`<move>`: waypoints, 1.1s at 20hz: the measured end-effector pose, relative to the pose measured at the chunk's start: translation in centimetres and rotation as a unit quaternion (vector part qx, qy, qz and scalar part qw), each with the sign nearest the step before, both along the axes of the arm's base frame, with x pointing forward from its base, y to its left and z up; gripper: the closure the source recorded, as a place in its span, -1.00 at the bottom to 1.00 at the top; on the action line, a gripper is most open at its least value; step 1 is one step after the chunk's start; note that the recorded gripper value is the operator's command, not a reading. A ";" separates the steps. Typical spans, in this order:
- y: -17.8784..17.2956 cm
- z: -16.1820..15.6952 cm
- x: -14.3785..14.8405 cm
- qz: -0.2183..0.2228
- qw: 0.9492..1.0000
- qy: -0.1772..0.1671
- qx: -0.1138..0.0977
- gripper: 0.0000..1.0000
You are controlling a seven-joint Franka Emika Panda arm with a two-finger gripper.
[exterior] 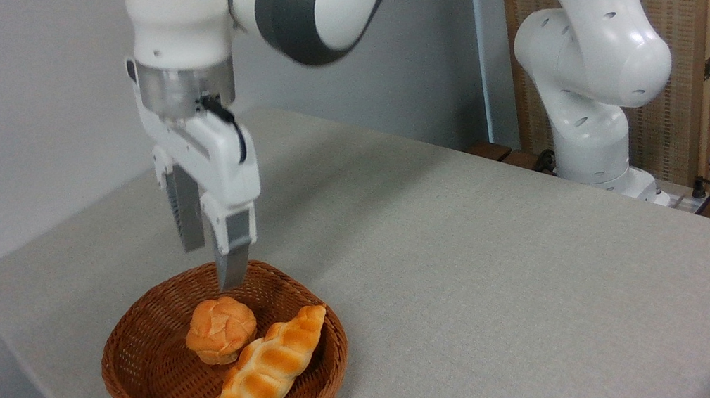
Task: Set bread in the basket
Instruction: 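Open the gripper and raise it away from the basket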
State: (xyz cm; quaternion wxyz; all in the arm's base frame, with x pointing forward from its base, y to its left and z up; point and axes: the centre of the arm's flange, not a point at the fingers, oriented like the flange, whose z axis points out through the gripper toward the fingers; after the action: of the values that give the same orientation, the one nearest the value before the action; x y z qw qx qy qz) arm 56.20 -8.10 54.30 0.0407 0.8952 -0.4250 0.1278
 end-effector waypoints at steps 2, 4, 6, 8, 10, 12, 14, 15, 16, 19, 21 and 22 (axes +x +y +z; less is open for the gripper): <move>1.1 2.7 -0.8 0.015 0.999 0.034 0.002 -1.00; 2.9 5.1 -1.8 0.024 0.997 0.067 0.023 -1.00; 4.4 7.2 -2.7 0.031 0.996 0.079 0.039 -1.00; 4.6 7.8 -3.0 0.030 0.995 0.080 0.056 -1.00; 3.6 7.6 -2.9 0.035 0.994 0.083 0.064 -1.00; 2.7 7.2 -2.6 0.044 0.993 0.087 0.067 -1.00; 2.4 7.1 -2.3 0.045 0.993 0.088 0.067 -1.00; 2.4 7.1 -2.2 0.046 0.993 0.088 0.068 -1.00; 2.5 7.1 -2.1 0.046 0.993 0.087 0.068 -1.00; 2.5 7.1 -2.0 0.046 0.993 0.087 0.068 -1.00; 2.6 7.1 -2.1 0.047 0.993 0.089 0.068 -1.00; 2.7 7.0 -2.1 0.048 0.992 0.090 0.068 -1.00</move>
State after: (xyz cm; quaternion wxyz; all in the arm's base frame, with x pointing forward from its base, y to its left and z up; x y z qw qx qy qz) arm 54.11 -5.42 61.35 0.0119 0.9229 -0.3843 0.0192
